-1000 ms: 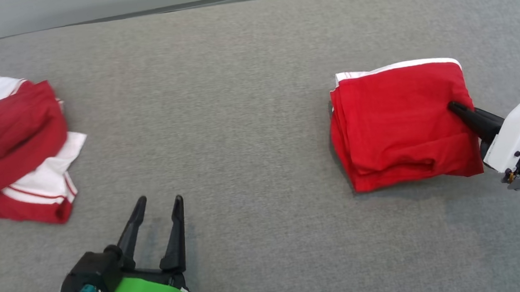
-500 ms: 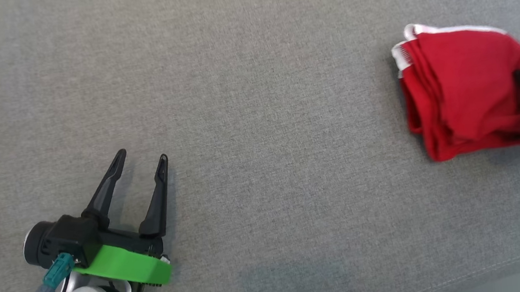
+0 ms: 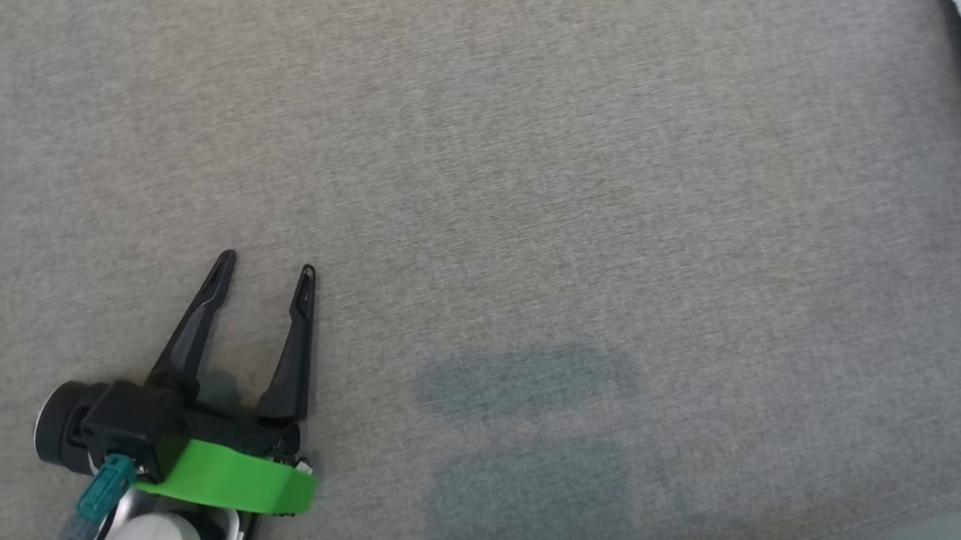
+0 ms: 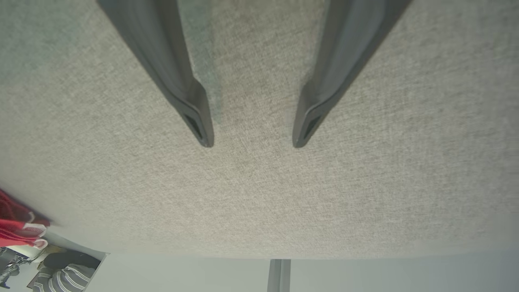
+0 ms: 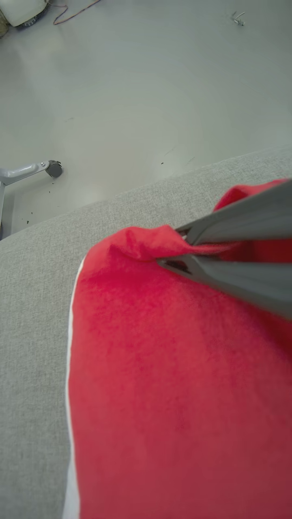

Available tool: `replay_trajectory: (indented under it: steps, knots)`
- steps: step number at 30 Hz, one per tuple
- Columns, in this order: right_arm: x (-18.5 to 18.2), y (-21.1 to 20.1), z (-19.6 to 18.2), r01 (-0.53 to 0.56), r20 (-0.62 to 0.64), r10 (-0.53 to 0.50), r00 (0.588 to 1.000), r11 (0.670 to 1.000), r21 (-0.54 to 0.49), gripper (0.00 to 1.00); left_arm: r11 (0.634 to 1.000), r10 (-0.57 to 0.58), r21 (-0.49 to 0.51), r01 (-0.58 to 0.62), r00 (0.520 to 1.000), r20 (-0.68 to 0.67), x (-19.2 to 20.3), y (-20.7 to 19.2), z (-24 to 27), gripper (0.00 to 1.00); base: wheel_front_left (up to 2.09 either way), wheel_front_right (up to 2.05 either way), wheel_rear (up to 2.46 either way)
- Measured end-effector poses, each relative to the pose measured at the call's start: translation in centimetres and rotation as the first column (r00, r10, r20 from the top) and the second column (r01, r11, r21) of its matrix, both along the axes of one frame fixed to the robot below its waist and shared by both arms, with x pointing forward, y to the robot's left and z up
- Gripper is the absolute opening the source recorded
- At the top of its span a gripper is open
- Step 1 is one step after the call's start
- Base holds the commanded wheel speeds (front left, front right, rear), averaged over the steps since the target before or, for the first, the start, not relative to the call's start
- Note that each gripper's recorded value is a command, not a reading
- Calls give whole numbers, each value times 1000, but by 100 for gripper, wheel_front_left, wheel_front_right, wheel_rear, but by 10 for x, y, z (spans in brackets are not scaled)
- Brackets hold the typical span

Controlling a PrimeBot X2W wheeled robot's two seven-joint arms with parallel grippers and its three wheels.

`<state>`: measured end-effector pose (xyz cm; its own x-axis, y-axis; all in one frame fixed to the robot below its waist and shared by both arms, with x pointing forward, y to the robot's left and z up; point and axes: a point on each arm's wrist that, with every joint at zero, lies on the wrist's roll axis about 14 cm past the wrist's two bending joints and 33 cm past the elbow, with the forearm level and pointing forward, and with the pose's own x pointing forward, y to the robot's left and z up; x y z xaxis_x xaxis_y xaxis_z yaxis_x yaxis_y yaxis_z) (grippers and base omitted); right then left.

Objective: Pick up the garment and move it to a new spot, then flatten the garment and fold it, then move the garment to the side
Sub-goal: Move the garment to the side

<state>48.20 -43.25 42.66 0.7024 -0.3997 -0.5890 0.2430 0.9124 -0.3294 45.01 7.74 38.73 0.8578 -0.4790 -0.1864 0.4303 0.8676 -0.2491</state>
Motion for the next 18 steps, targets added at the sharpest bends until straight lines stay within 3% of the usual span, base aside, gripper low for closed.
replay_trajectory:
  steps: [1,2,3,4,14,18]
  knots:
    - [2,-1,-2,-3,-5,3,1000,1000,-8,0,1000,9,4,-9,1000,-3,-1,3,-1,100,0,0,0]
    - [5,-1,-5,-7,-7,7,1000,1000,-10,17,1000,24,9,-24,1000,-6,-1,7,-1,100,0,0,0]
    - [8,0,-8,-14,-14,14,1000,1000,-16,44,999,32,12,-32,999,-8,-2,9,-2,100,0,0,0]
    - [9,1,-12,-21,-25,21,999,1000,-23,100,999,40,15,-40,999,-10,-3,12,-2,100,0,0,0]
    - [-12,-14,-5,-31,-95,20,995,994,-107,100,997,80,-3,-80,997,0,-14,15,11,100,0,0,0]
    - [-18,-24,39,-39,45,46,998,987,-157,100,995,97,-24,-97,995,19,-23,14,26,100,0,0,0]
